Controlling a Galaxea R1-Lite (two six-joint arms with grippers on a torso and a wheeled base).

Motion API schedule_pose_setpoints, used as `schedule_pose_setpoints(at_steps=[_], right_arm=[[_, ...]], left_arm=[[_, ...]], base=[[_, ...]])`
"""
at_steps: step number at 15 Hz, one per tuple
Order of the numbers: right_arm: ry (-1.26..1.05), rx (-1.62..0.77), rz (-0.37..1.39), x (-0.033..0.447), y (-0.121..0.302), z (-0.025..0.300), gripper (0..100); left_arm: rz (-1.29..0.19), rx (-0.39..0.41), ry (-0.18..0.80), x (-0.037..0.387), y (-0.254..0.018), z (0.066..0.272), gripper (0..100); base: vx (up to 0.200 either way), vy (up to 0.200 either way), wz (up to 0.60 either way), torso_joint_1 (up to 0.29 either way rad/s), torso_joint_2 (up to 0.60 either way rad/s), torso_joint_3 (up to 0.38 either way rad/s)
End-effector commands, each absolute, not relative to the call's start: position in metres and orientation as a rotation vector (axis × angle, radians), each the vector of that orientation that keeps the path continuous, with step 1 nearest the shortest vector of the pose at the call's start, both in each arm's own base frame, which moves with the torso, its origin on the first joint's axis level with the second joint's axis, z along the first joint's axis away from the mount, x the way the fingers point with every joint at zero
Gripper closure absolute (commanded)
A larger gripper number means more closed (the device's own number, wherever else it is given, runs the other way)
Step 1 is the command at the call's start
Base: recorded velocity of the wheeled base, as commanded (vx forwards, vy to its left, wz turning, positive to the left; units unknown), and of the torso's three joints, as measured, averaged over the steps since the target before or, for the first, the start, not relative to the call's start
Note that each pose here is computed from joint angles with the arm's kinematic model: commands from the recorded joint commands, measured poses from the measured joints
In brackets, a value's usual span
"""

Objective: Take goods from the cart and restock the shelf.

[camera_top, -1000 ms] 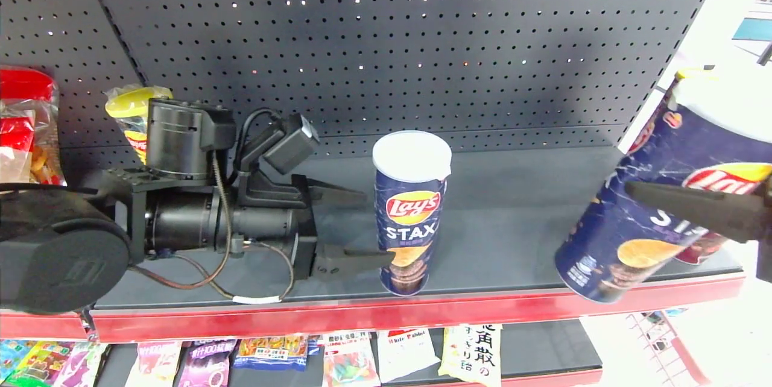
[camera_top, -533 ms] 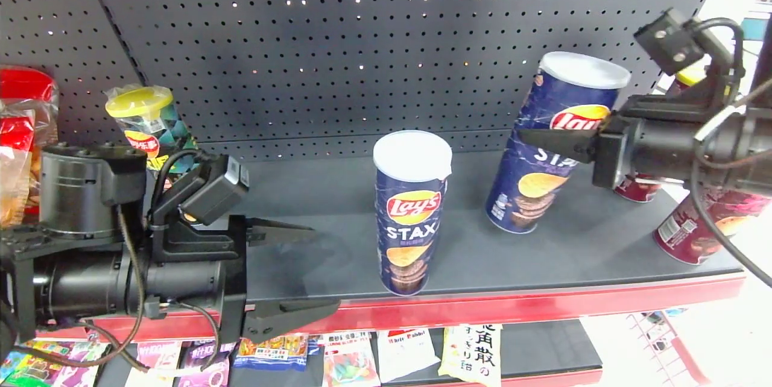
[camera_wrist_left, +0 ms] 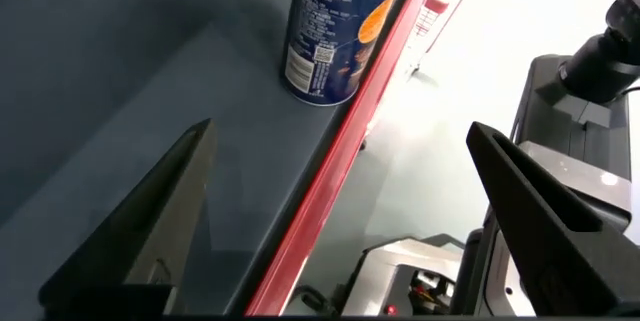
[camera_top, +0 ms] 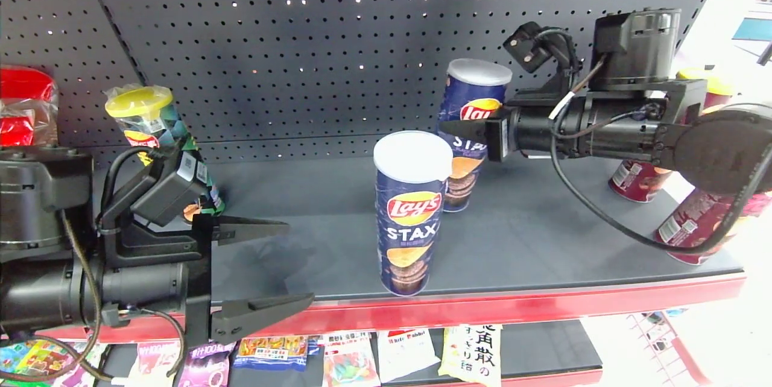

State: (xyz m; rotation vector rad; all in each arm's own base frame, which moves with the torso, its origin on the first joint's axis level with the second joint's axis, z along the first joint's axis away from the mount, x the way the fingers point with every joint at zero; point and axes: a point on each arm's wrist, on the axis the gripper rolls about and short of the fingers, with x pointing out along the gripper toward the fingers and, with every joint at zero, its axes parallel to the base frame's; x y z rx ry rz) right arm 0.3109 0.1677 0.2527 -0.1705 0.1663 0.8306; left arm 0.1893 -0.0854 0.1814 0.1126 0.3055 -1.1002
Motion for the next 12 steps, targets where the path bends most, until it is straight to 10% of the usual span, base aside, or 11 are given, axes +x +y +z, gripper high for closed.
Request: schedule_pose_setpoints(at_steps=[1,12], right_arm=[[0.187,-0.176,0.860,0.318,0.185,0.243,100],[0.183,-0.181,0.888,0.330,0.207,0.236,100]], left_arm=[[-1.100,0.112,0.310,0.187,-0.084,0.180,0],[-1.100,0.111,0.322,0.187,-0.084,0.176,0]], base=[[0.000,0.000,0.00,0.000,0.00,0.000],[0.000,0.000,0.00,0.000,0.00,0.000]])
